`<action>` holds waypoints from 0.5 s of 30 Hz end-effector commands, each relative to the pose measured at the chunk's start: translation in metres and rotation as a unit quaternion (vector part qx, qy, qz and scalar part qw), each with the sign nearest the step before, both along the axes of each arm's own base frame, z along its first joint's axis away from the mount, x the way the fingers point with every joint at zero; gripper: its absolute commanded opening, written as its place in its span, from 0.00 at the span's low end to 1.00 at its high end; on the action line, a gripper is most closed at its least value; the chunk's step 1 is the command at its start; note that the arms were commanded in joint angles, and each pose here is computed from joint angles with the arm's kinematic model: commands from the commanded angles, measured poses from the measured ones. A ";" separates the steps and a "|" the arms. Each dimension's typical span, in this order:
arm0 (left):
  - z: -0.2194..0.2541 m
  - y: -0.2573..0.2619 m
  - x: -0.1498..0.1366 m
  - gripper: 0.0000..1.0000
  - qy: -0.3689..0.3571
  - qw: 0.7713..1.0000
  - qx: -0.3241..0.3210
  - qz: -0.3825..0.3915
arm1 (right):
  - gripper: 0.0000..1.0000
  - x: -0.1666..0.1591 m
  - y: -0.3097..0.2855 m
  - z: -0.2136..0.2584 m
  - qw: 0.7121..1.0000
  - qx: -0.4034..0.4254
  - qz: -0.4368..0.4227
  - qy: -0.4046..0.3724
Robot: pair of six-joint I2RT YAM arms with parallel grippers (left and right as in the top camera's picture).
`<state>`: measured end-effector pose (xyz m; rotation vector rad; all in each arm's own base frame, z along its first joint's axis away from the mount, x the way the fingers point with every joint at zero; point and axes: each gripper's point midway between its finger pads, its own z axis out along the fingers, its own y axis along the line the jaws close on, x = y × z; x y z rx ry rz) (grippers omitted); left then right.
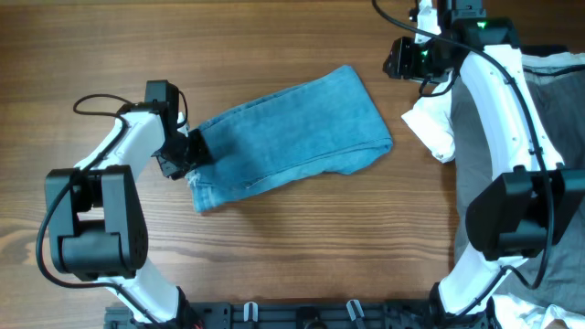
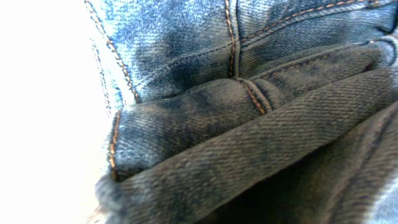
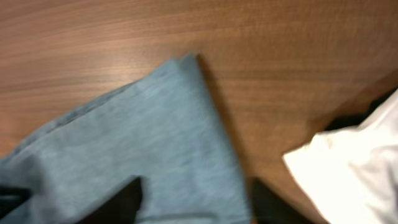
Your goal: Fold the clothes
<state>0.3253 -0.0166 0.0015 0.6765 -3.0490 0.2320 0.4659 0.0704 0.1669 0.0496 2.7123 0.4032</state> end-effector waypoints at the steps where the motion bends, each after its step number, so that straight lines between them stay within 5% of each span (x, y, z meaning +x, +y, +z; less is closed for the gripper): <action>1: -0.012 0.045 -0.013 0.50 0.035 0.995 0.085 0.031 | 0.89 -0.001 -0.005 -0.058 0.998 -0.024 0.012 0.050; 4: -0.012 0.049 -0.014 0.74 0.037 0.996 0.070 0.044 | 0.90 -0.006 0.018 -0.087 0.992 0.016 0.111 0.065; 5: -0.012 0.049 -0.014 0.89 0.037 0.996 0.070 0.044 | 0.86 -0.008 0.018 -0.107 0.990 0.018 0.113 0.086; 7: -0.012 0.049 -0.014 1.00 0.037 0.996 0.070 0.044 | 0.80 -0.014 0.029 -0.125 0.983 0.044 0.151 0.099; 15: -0.012 0.049 -0.015 1.00 0.037 0.996 0.070 0.044 | 0.78 -0.041 0.068 -0.169 0.948 0.157 0.239 0.141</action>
